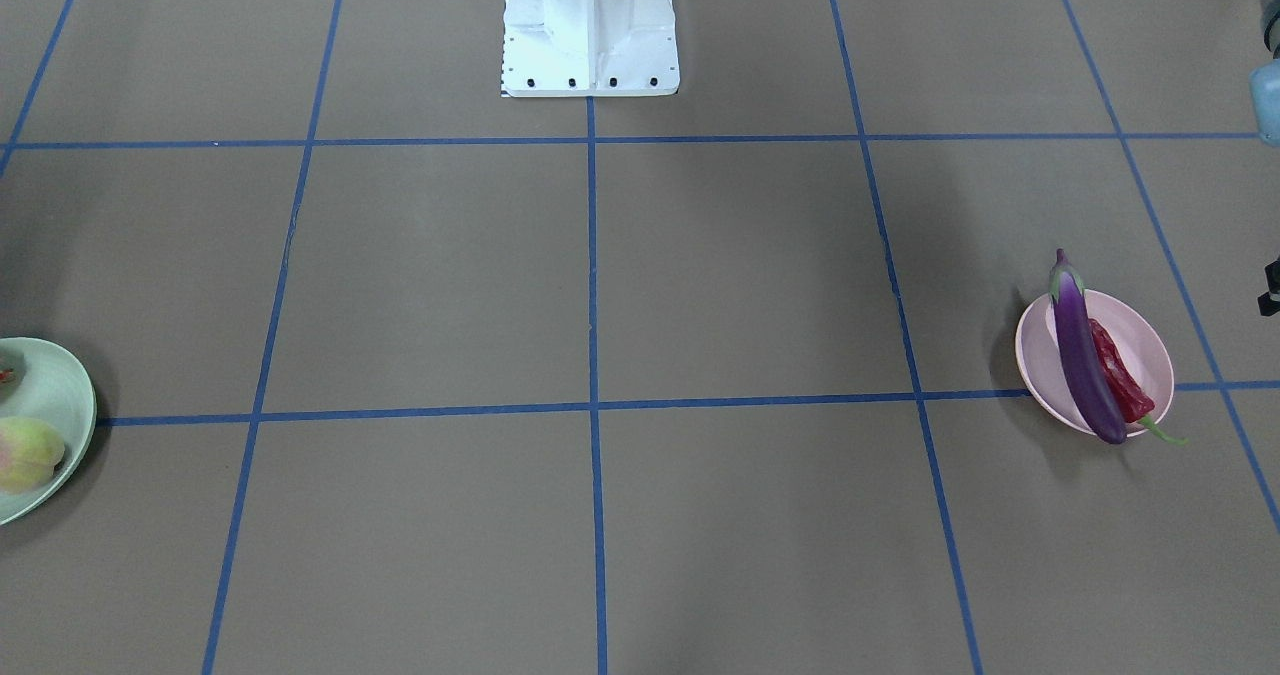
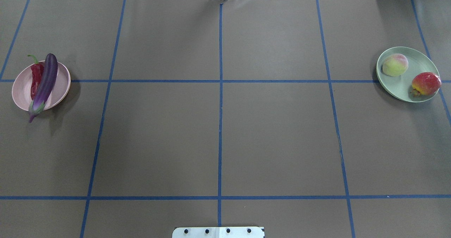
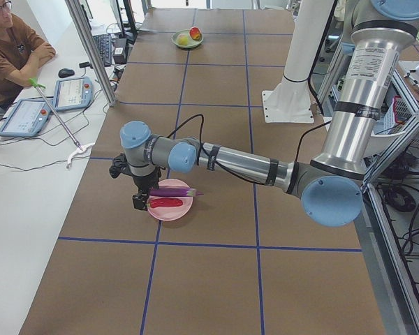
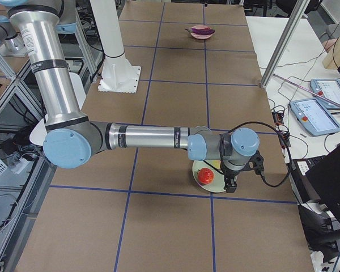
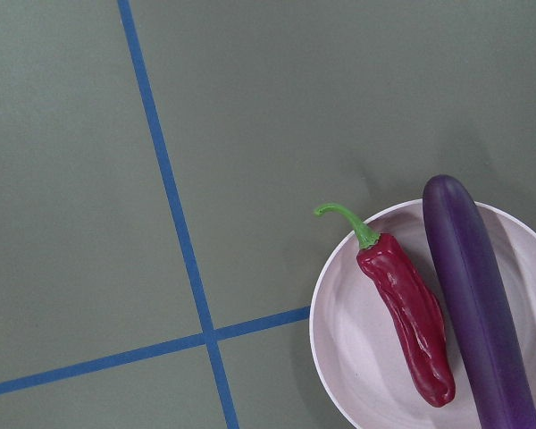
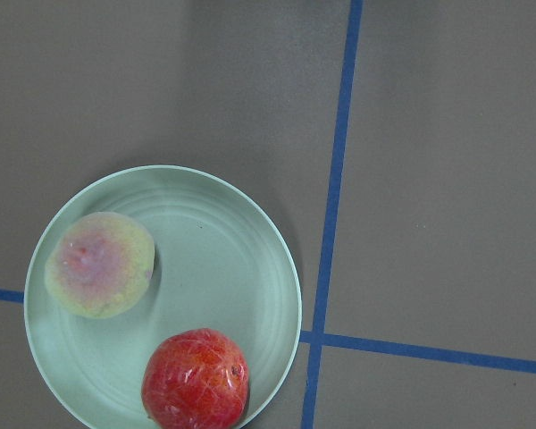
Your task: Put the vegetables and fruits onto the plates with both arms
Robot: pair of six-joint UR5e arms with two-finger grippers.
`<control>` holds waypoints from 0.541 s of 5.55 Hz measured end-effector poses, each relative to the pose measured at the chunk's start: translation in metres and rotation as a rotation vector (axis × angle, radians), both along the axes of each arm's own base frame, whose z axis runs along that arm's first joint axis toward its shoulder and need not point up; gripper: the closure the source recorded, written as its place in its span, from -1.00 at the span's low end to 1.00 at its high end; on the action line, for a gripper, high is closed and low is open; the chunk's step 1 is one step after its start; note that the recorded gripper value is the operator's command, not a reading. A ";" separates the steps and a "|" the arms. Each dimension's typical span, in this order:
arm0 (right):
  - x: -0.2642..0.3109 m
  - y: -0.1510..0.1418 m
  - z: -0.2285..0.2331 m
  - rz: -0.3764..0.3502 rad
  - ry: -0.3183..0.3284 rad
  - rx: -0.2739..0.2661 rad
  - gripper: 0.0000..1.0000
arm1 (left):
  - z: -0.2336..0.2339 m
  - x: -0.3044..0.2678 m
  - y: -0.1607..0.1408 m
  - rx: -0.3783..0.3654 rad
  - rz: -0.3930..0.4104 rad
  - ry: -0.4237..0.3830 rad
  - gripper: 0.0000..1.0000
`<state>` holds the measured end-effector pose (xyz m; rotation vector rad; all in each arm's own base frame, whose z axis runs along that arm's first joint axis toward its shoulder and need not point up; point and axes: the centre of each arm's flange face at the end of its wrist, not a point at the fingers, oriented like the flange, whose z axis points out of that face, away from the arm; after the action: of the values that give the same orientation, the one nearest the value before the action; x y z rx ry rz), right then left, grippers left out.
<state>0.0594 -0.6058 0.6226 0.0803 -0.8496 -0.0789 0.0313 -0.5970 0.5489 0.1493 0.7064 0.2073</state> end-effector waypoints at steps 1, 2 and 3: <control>-0.001 0.000 0.000 -0.001 -0.008 -0.001 -1.00 | 0.000 0.001 0.000 -0.012 -0.013 0.001 -1.00; -0.003 0.000 -0.001 -0.002 -0.011 -0.001 -1.00 | 0.001 0.001 0.000 -0.019 -0.018 0.002 -1.00; -0.005 0.000 -0.001 -0.004 -0.012 -0.002 -1.00 | 0.002 0.001 0.000 -0.023 -0.019 0.003 -1.00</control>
<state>0.0540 -0.6058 0.6219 0.0775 -0.8617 -0.0815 0.0322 -0.5967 0.5507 0.1349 0.7095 0.1804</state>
